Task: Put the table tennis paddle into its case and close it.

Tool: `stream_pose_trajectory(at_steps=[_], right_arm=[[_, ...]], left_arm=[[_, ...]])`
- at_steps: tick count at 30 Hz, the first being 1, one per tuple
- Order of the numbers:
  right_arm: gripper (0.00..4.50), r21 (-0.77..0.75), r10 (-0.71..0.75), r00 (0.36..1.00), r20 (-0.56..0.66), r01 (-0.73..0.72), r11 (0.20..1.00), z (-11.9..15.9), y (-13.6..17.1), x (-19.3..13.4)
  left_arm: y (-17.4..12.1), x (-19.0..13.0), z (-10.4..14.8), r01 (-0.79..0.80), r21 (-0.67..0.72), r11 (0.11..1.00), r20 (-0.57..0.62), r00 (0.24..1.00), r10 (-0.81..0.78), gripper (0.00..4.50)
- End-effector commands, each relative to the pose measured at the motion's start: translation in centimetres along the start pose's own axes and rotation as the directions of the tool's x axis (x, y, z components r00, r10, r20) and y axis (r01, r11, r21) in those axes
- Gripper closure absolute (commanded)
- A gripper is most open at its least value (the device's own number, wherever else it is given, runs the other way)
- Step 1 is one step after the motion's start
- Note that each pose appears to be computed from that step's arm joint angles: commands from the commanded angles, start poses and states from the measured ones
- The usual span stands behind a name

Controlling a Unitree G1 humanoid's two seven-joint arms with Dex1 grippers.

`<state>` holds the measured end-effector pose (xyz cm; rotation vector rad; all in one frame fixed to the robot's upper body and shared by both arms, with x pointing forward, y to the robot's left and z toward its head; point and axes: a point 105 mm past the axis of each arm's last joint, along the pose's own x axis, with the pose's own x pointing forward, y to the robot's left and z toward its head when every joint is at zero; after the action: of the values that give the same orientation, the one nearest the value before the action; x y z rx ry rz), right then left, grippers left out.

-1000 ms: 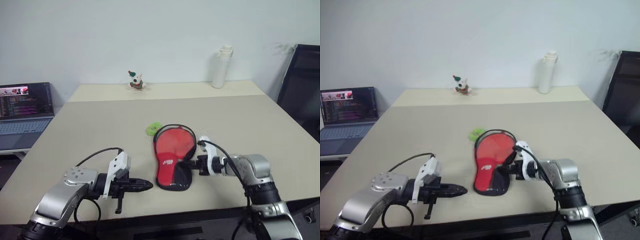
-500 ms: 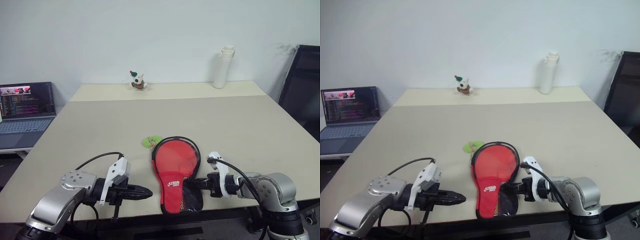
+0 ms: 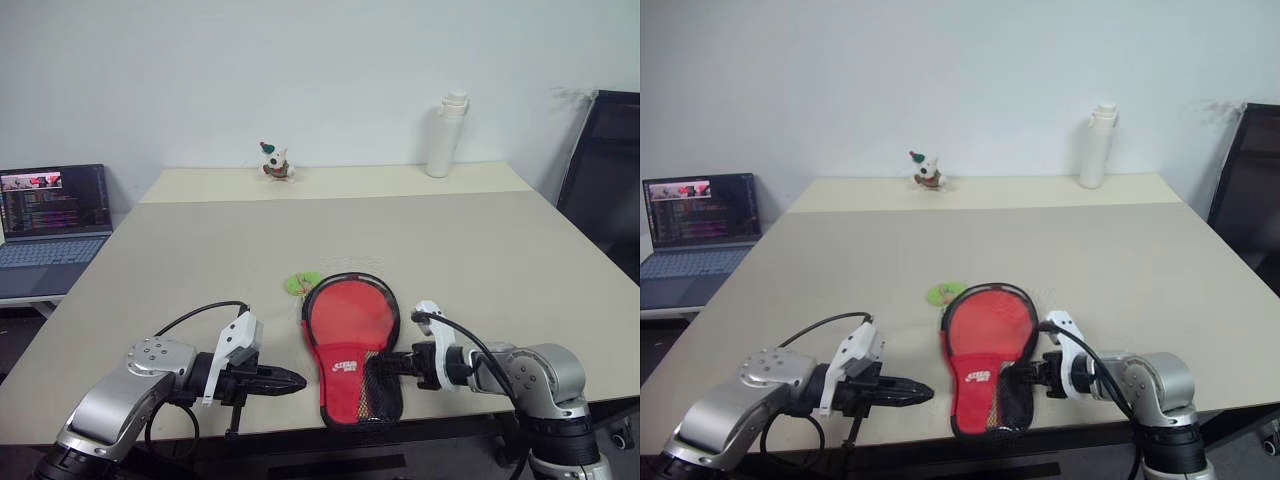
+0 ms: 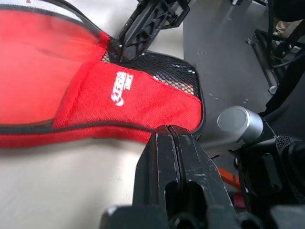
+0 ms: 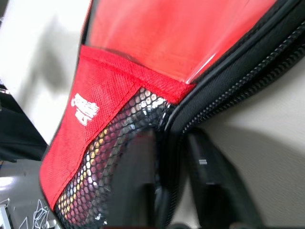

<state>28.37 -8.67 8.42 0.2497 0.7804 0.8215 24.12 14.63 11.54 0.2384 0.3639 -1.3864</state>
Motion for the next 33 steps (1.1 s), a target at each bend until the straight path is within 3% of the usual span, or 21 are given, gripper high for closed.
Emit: stream_pose_trajectory(at_steps=[1, 6, 11, 15, 18, 23, 26, 29, 33], right_arm=[[2.08, -0.061, -0.050, 0.997, 0.055, 0.054, 0.997, 1.0, -0.3, -2.1], [0.39, -0.217, -0.024, 0.988, 0.156, 0.058, 0.974, 3.4, 2.2, -4.6], [0.39, -0.271, -0.043, 0.976, 0.213, 0.101, 0.957, 4.7, 2.2, -6.8], [0.39, -0.280, -0.060, 0.966, 0.252, 0.132, 0.951, 5.7, 1.9, -6.5], [0.36, -0.292, -0.060, 0.961, 0.269, 0.141, 0.946, 6.4, 2.0, -5.7], [0.36, -0.317, -0.027, 0.959, 0.283, 0.120, 0.941, 7.3, 2.8, -4.4], [0.36, -0.331, -0.007, 0.959, 0.285, 0.105, 0.938, 7.6, 3.3, -3.3], [0.36, -0.340, 0.010, 0.958, 0.288, 0.093, 0.936, 7.7, 3.8, -2.7], [0.36, -0.346, 0.021, 0.957, 0.289, 0.084, 0.935, 7.6, 4.2, -2.2]], left_arm=[[0.0, 0.0, 0.8, -0.018, 0.034, 0.999, 0.025, 1.000, 0.017, 4.50], [1.5, -0.4, 1.7, -0.133, -0.001, 0.991, 0.084, 0.988, 0.133, 4.50], [3.8, -1.0, 2.7, -0.259, -0.050, 0.965, 0.128, 0.956, 0.263, 4.50], [7.5, -2.0, 3.6, -0.410, -0.049, 0.911, 0.144, 0.899, 0.413, 4.50], [10.0, -2.2, 3.9, -0.488, -0.033, 0.872, 0.133, 0.863, 0.488, 3.92], [13.7, -1.4, 4.5, -0.564, -0.071, 0.823, 0.124, 0.814, 0.568, 2.09], [16.8, -0.8, 3.9, -0.658, -0.124, 0.743, 0.081, 0.739, 0.669, 1.10], [17.8, 0.1, 3.3, -0.649, -0.163, 0.743, 0.054, 0.746, 0.663, 0.02], [18.8, 1.2, 2.9, -0.629, -0.203, 0.750, 0.022, 0.763, 0.646, 0.02]])
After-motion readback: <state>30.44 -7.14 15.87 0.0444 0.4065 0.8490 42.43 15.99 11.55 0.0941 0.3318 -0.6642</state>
